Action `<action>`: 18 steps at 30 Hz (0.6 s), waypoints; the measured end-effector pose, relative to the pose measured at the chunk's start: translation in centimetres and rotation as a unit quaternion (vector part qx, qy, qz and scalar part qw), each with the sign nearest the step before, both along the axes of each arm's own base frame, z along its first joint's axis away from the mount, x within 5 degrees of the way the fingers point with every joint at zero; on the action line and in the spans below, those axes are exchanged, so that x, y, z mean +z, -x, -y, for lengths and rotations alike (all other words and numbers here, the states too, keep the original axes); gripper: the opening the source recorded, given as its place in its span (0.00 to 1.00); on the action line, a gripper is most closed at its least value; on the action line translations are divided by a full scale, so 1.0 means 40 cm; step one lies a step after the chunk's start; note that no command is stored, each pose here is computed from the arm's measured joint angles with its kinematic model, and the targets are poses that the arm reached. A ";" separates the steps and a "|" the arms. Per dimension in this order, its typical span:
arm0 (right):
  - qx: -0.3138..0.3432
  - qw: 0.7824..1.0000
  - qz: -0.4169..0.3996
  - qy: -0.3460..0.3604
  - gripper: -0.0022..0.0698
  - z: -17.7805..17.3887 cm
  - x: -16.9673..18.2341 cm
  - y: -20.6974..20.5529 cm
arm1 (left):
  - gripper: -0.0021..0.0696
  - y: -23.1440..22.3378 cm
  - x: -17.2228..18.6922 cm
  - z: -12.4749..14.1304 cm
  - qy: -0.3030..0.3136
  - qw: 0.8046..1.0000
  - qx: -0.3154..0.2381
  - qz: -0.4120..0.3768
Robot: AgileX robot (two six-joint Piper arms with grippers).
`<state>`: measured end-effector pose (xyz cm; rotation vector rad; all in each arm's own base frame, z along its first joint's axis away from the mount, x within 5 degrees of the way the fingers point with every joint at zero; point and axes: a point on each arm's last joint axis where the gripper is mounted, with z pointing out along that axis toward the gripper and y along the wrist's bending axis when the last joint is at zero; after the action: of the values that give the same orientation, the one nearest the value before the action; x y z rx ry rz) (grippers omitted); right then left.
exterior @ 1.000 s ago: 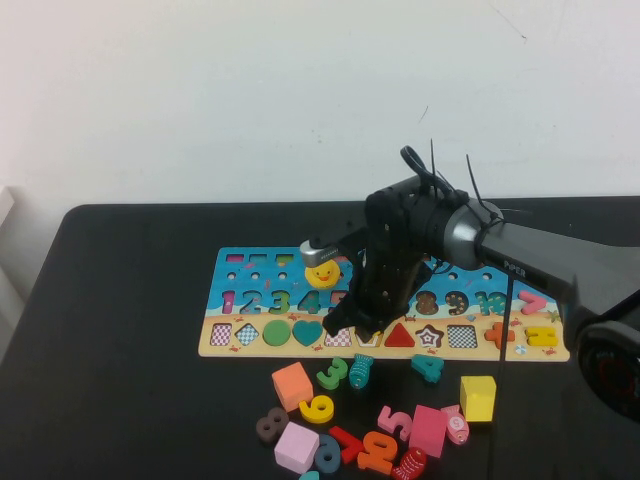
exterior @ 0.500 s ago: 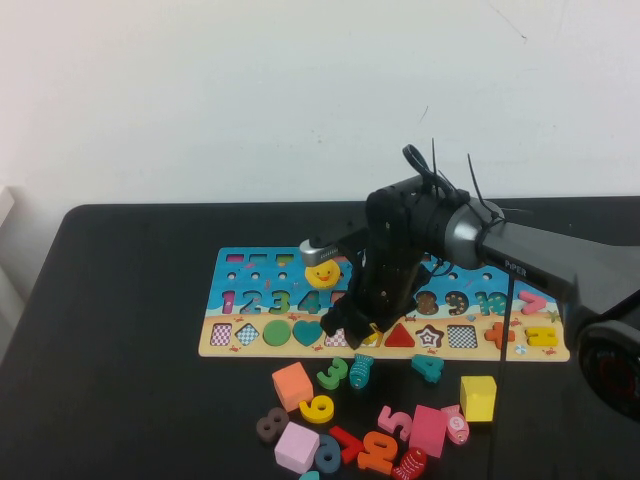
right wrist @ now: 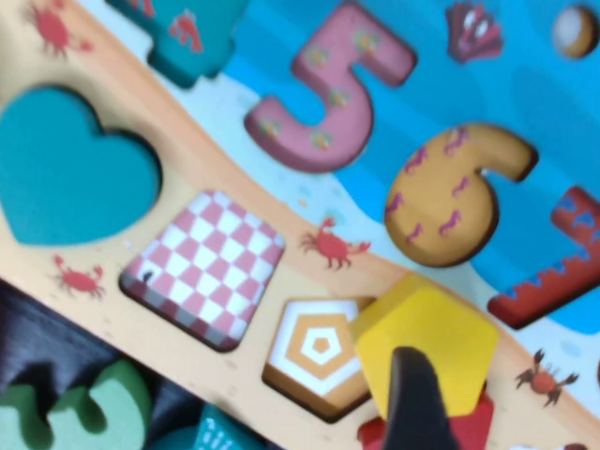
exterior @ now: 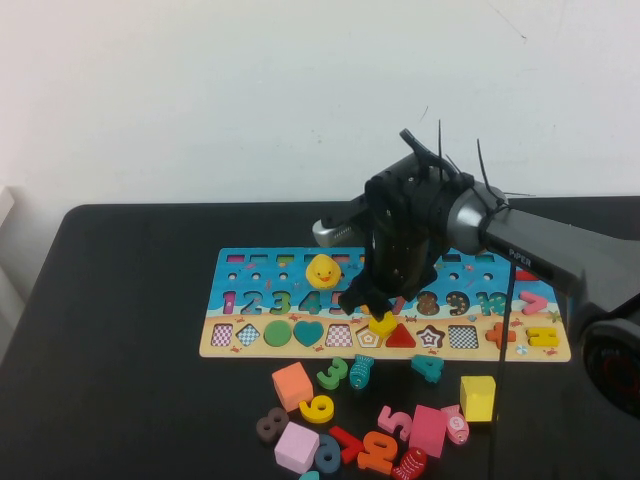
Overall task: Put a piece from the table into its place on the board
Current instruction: Place the "Pentagon" into the hole of the Pentagon
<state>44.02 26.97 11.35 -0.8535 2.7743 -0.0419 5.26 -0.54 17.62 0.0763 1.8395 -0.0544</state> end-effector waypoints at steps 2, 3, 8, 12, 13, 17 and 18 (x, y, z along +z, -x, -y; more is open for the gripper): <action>-0.001 1.000 0.003 -0.002 0.63 -0.002 0.006 -0.002 | 0.03 0.000 0.000 0.000 0.000 1.000 0.000 0.000; -0.002 1.000 0.002 -0.003 0.64 -0.002 0.006 -0.002 | 0.03 0.000 0.000 0.000 0.000 1.000 0.000 0.000; -0.003 1.000 0.000 -0.003 0.63 -0.002 0.006 -0.001 | 0.03 0.000 0.000 0.000 0.000 1.000 0.000 0.000; -0.010 1.000 0.005 -0.007 0.52 -0.003 0.007 -0.003 | 0.03 0.000 0.000 0.000 0.000 1.000 0.000 0.000; -0.015 1.000 0.008 -0.008 0.47 -0.003 0.007 -0.005 | 0.03 0.000 0.000 0.000 0.000 1.000 0.000 0.000; -0.040 0.999 0.013 -0.019 0.35 -0.005 0.008 -0.008 | 0.03 0.000 0.000 0.000 0.000 1.000 0.000 0.000; -0.042 0.999 0.011 -0.022 0.35 -0.006 0.008 -0.007 | 0.03 0.000 0.000 0.000 0.000 1.000 0.000 0.000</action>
<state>44.30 27.20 11.65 -0.7207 2.7787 -0.0050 5.26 -0.54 17.62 0.0763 1.8395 -0.0544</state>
